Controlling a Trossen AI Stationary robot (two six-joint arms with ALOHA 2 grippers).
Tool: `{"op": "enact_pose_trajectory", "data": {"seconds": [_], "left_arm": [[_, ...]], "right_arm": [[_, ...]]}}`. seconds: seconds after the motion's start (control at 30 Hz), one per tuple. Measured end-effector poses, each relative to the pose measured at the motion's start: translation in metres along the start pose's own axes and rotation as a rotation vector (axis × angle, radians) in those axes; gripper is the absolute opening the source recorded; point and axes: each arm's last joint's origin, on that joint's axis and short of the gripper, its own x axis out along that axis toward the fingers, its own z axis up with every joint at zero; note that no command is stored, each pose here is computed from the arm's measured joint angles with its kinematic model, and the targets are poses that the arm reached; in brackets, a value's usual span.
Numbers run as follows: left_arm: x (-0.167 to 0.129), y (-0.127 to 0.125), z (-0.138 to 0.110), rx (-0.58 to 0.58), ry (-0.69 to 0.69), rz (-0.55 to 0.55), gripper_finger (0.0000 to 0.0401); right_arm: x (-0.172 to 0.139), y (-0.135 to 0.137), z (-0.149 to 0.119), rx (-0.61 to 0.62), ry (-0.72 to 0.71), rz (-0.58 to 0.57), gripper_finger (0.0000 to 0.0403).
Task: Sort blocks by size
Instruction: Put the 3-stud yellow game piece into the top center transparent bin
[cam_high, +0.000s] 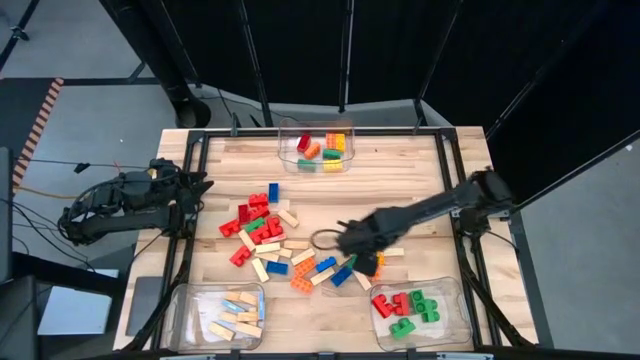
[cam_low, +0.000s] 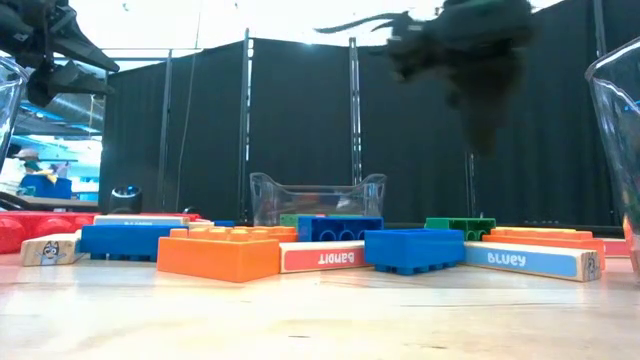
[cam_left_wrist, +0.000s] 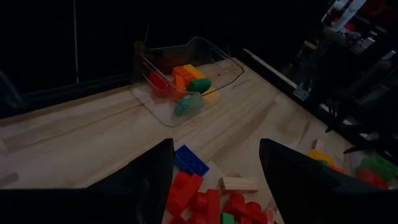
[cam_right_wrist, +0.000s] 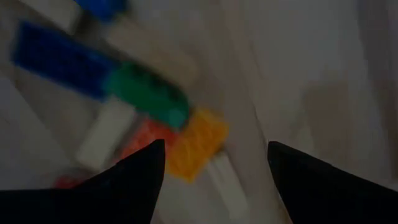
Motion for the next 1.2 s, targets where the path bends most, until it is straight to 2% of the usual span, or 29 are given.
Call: {"op": "enact_pose_trajectory", "data": {"seconds": [0.2, 0.33, 0.43, 0.57, 0.7, 0.9, 1.07, 1.2], "left_arm": [[0.0, 0.0, 0.0, 0.0, 0.001, 0.001, 0.0245], [0.0, 0.0, 0.0, 0.0, 0.0, 0.001, 0.0245], [0.0, 0.0, 0.0, 0.0, 0.001, 0.001, 0.0245], [0.0, 0.0, 0.0, 0.0, 0.0, 0.0, 0.0245], [0.0, 0.0, 0.0, 0.0, 0.0, 0.0, 0.0245], [0.0, 0.0, 0.0, -0.001, -0.001, -0.001, 0.0245], [0.0, 0.0, 0.0, -0.001, -0.001, -0.001, 0.0245], [0.0, 0.0, 0.0, -0.001, -0.001, 0.0, 0.0245]], "right_arm": [[0.016, -0.02, -0.031, 0.207, -0.023, 0.03, 0.0294], [0.029, -0.018, -0.036, 0.225, -0.037, 0.146, 0.0299], [0.041, -0.013, -0.032, 0.225, -0.042, 0.184, 0.0302], [0.061, -0.014, -0.031, 0.231, -0.013, 0.11, 0.03], [0.066, -0.02, -0.025, 0.24, -0.056, 0.084, 0.0298], [0.068, -0.039, -0.01, 0.272, -0.116, 0.035, 0.0296], [0.068, -0.057, 0.004, 0.312, -0.127, 0.05, 0.029], [0.051, -0.064, 0.012, 0.344, -0.187, 0.078, 0.0289]]}}
